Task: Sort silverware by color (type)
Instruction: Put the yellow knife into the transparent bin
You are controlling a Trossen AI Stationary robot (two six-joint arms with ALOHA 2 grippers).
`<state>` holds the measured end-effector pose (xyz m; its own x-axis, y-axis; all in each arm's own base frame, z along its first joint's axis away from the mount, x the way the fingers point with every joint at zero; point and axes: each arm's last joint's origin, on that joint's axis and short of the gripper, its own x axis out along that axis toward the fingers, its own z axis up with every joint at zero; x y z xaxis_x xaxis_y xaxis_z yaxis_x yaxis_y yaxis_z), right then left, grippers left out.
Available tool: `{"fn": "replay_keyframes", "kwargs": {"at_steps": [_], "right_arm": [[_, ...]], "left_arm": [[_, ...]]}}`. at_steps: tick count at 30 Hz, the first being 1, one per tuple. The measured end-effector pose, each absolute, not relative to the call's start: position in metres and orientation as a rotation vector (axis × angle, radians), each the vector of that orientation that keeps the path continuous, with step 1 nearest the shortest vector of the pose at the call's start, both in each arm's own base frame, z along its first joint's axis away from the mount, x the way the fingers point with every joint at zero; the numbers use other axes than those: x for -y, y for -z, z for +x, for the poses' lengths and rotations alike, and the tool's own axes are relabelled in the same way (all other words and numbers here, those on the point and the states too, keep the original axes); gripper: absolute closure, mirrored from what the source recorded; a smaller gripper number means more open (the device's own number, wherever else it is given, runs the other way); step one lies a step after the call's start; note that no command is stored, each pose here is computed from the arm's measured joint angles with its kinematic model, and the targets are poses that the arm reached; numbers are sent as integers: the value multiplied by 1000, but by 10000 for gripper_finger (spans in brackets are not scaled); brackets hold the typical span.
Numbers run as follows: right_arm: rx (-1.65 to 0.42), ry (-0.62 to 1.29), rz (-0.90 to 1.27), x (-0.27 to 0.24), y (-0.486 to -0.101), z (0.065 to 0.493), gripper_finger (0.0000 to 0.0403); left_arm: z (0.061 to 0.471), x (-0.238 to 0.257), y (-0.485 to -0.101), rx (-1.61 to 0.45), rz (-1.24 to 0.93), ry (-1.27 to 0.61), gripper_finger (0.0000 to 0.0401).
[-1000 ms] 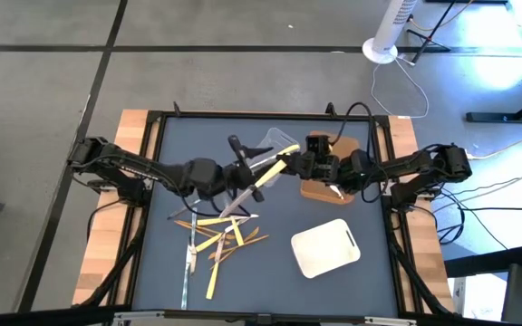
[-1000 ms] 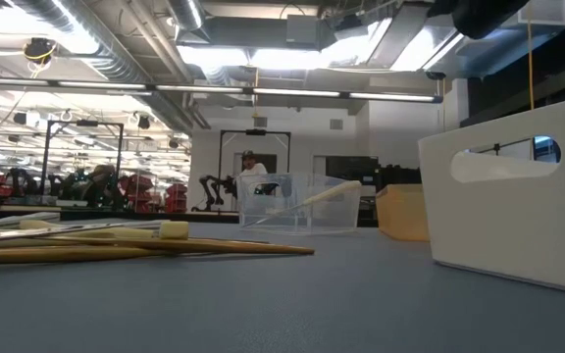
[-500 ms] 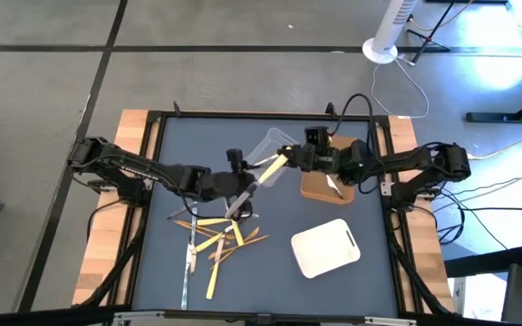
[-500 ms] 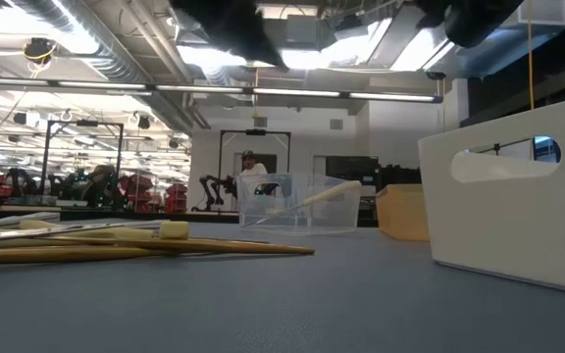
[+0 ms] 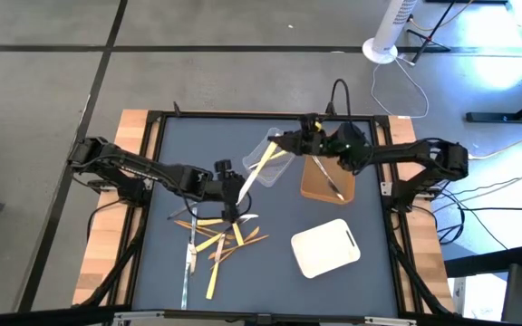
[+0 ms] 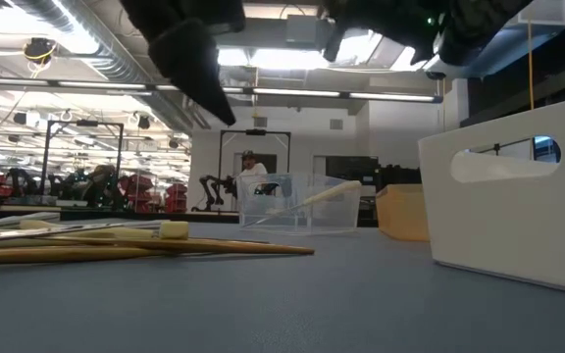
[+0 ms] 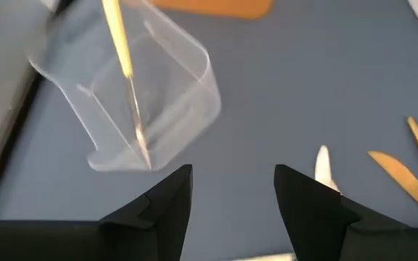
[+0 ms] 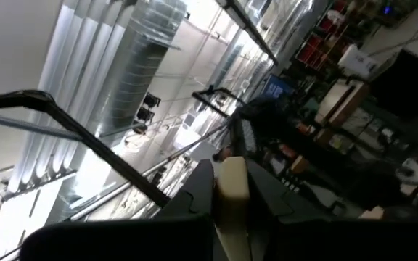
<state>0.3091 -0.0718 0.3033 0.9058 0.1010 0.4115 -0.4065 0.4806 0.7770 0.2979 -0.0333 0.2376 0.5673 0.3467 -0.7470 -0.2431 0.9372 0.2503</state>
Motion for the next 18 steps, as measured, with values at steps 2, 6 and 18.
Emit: {"fn": "replay_keyframes", "kwargs": {"at_steps": [2,6,18], "right_arm": [[338,-294,1022,80,-300,303,373],[334,-226,1088,92,-285,288,373],[355,60,1138,125,-239,251,373]], "left_arm": [[296,33,-237,-919,110,-355,211],[295,35,-236,-935,106,-357,211],[294,40,-235,-933,86,-335,211]]}}
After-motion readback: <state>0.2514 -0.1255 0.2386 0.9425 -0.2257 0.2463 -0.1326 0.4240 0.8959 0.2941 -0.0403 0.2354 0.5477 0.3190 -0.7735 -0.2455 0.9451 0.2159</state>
